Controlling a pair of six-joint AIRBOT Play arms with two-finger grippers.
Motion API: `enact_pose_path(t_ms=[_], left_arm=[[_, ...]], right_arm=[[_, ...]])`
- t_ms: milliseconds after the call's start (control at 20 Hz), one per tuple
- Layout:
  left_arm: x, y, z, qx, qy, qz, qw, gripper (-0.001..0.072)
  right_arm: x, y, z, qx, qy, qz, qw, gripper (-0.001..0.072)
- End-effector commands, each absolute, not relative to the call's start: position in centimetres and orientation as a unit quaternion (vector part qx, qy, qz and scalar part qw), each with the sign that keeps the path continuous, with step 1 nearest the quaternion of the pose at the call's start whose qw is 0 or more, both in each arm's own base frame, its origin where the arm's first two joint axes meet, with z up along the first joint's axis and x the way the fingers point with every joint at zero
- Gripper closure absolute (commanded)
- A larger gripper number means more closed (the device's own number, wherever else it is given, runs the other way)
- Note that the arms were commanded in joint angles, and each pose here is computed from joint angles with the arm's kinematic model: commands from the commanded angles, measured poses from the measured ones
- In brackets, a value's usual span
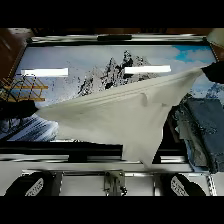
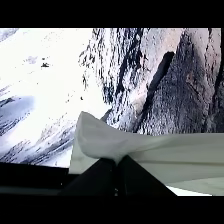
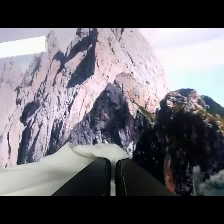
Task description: Fold the shirts.
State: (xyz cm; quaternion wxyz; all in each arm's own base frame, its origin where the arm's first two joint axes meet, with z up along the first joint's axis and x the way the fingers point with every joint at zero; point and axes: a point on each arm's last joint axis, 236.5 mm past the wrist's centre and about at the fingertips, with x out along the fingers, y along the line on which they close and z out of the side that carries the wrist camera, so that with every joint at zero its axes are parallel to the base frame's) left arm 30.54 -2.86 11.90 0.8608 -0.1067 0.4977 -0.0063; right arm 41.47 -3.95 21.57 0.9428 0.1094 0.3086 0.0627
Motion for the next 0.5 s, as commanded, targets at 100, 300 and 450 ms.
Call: enact_pose_path(t_ms=[100, 300, 450], left_arm=[[41.8, -2.9, 8.0, -0.173, 0.401, 0.012, 0.899, 0.0667], [46.0, -3.6, 5.9, -0.226, 0.367, 0.011, 0.902, 0.0666], [44.4, -4.4, 1.6, -0.231, 0.443, 0.015, 0.866, 0.0409]], right_arm=[[52.9, -0.9, 15.4, 0.136, 0.243, 0.046, 0.959, 0.0649], [56.2, 2.6, 10.7, 0.178, 0.250, 0.042, 0.951, 0.0649], [54.3, 5.9, 4.6, 0.185, 0.356, 0.079, 0.913, 0.0613]])
